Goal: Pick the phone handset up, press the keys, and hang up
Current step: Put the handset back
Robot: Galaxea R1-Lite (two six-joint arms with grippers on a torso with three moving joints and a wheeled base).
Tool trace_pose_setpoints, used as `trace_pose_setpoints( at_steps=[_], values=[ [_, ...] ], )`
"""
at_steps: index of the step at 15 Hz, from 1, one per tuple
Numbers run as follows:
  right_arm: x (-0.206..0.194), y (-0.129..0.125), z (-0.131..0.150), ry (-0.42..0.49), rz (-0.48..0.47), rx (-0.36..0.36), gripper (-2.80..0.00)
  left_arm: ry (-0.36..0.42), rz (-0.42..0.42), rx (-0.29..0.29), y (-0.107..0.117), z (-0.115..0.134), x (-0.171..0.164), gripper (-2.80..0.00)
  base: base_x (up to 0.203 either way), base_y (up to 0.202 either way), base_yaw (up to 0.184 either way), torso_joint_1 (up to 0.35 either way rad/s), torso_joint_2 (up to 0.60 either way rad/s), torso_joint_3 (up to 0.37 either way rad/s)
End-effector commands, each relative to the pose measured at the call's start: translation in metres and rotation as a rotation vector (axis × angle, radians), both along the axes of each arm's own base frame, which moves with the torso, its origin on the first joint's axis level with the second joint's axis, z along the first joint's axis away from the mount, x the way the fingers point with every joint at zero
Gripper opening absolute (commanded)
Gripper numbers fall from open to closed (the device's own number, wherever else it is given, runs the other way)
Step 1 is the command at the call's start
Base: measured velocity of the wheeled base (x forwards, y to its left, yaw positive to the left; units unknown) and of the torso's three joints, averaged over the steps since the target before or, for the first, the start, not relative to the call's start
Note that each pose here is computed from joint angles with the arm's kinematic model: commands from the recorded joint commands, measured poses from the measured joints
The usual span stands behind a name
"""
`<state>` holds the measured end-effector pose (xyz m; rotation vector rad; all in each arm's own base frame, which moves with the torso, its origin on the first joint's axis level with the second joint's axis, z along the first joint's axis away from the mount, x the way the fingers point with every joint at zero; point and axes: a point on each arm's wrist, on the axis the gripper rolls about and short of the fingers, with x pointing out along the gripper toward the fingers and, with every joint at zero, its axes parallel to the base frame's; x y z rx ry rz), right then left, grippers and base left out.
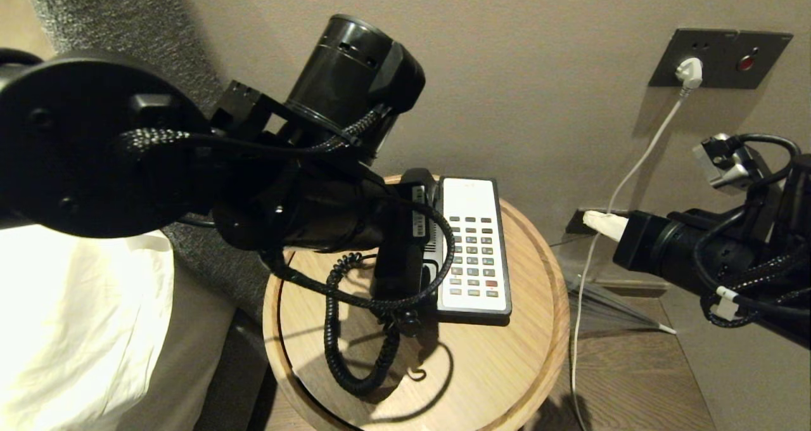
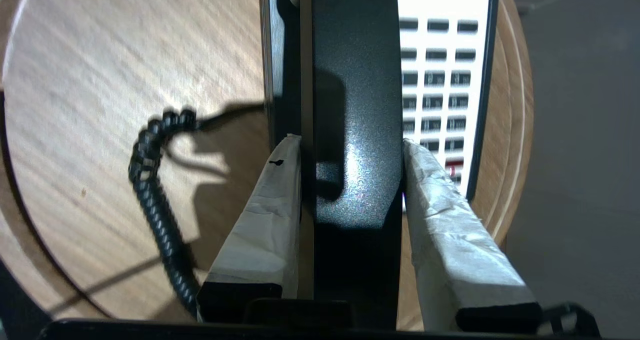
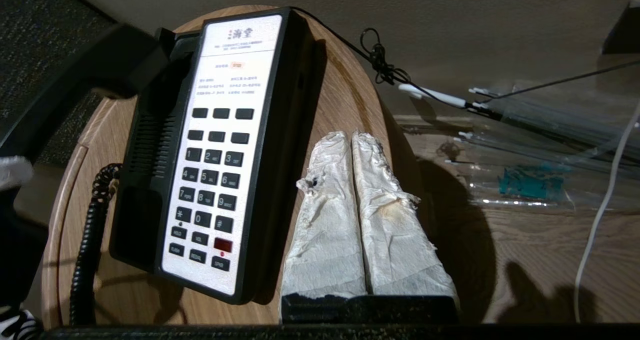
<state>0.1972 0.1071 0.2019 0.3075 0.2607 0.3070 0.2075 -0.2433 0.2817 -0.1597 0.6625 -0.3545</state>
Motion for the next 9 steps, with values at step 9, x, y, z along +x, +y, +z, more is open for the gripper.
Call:
trace_pose_setpoints(
  at_steps=[9],
  values=[
    [-0.006, -0.003, -0.009, 0.025, 0.010, -0.010, -2.80, 0.017, 0.055, 0.048, -0.016, -0.020, 0.033, -2.80, 0.000, 0.000, 0.000, 0.000, 0.00, 0.000]
  ],
)
